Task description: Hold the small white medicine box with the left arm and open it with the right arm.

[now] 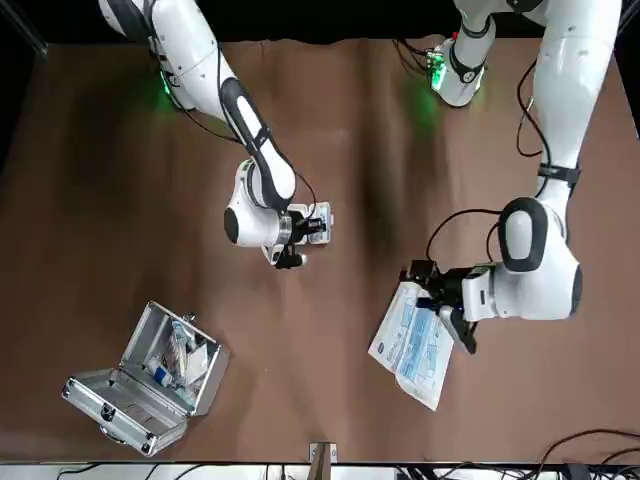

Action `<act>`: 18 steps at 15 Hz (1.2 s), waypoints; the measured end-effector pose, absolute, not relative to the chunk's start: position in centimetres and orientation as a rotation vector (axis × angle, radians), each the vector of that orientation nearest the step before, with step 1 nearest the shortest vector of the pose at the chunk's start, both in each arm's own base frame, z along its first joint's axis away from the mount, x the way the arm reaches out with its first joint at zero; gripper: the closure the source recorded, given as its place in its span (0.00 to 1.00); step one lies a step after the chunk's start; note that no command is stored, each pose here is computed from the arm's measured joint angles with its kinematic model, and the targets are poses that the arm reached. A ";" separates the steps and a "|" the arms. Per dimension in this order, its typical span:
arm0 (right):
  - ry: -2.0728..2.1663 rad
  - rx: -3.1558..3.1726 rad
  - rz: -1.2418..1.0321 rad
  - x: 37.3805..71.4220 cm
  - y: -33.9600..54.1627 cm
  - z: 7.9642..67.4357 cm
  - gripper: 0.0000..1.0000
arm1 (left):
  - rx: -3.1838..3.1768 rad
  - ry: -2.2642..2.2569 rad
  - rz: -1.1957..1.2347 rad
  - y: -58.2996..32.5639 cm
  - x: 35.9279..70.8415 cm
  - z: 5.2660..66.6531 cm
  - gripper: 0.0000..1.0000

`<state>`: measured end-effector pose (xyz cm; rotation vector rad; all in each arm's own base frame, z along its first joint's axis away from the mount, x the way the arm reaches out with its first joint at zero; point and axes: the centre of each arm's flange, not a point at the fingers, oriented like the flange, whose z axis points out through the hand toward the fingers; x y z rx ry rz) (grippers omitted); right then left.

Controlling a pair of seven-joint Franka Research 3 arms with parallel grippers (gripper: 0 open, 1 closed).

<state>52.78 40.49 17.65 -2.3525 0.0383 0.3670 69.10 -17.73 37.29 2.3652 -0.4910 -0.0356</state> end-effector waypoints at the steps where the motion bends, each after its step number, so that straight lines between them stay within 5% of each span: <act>1: 0.049 -2.336 0.371 53.8 39.7 18.9 0.99 | 2.415 -0.464 -0.066 -17.0 68.9 38.1 0.00; 11: 0.031 -2.436 0.487 62.1 26.5 31.4 0.99 | 2.812 -0.108 -0.277 -12.1 66.4 44.1 0.00; 18: 0.006 -2.574 0.606 64.3 16.6 41.3 0.99 | 3.015 0.097 -0.231 -10.4 65.0 48.7 0.00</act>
